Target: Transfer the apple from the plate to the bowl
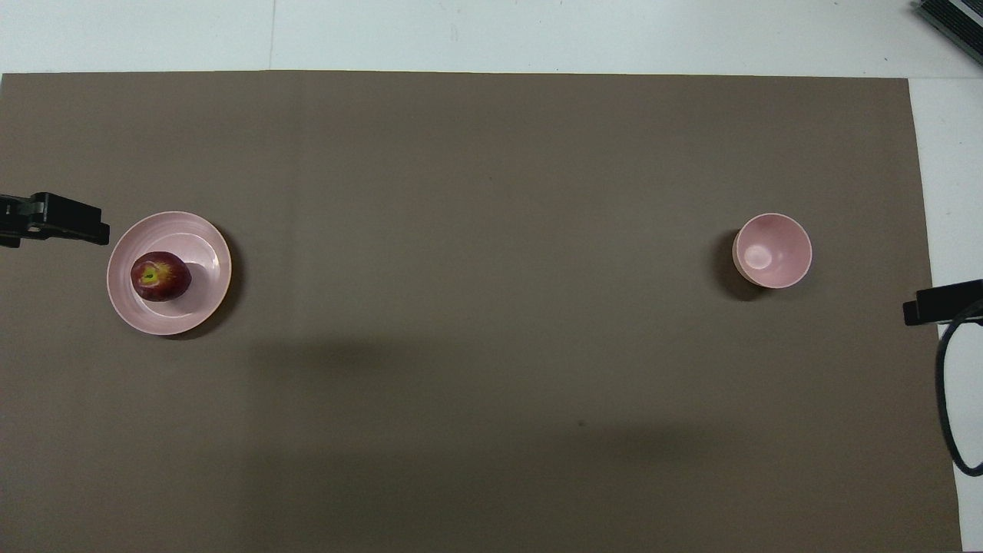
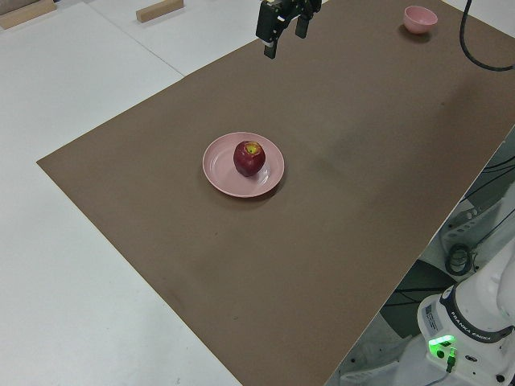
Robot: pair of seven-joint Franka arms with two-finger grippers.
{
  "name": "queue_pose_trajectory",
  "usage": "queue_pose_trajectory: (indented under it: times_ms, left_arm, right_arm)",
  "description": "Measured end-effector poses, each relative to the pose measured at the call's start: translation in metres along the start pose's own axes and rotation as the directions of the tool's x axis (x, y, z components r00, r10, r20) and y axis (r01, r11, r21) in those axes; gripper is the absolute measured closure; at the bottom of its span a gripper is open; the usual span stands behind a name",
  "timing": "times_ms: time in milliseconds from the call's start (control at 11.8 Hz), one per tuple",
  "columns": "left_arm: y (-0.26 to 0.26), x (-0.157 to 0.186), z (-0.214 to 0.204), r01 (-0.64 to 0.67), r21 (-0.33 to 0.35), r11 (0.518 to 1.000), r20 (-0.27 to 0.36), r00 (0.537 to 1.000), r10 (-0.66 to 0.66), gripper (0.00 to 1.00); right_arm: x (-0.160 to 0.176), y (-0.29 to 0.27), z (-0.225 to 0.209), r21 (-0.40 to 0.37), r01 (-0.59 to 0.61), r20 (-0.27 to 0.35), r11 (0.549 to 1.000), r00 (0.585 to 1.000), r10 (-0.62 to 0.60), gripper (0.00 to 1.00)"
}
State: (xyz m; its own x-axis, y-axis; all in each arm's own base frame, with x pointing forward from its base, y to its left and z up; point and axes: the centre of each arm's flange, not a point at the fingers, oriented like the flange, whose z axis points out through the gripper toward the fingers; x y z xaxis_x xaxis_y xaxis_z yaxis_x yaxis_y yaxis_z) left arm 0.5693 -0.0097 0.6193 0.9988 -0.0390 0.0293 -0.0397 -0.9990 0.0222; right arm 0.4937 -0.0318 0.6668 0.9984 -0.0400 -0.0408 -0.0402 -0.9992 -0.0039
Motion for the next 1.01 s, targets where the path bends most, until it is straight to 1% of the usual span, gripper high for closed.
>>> queue_pose_trajectory:
  times_ms: [338,675,1013]
  left_arm:
    - [0.002,-0.001,-0.003,-0.004,0.0,1.0,-0.006,1.0,0.004,0.0]
    - [0.002,-0.001,0.001,-0.004,0.0,1.0,0.004,1.0,0.004,0.0]
    - [0.0,0.0,0.027,0.0,-0.001,1.0,0.029,1.0,0.0,0.0]
  right_arm:
    - [-0.002,0.0,0.001,0.0,0.0,0.003,1.0,1.0,0.0,0.0]
    - [-0.002,0.0,0.002,0.001,0.0,0.005,1.0,1.0,0.0,0.0]
    - [-0.002,-0.001,0.004,0.0,0.003,0.009,1.0,1.0,-0.003,0.0]
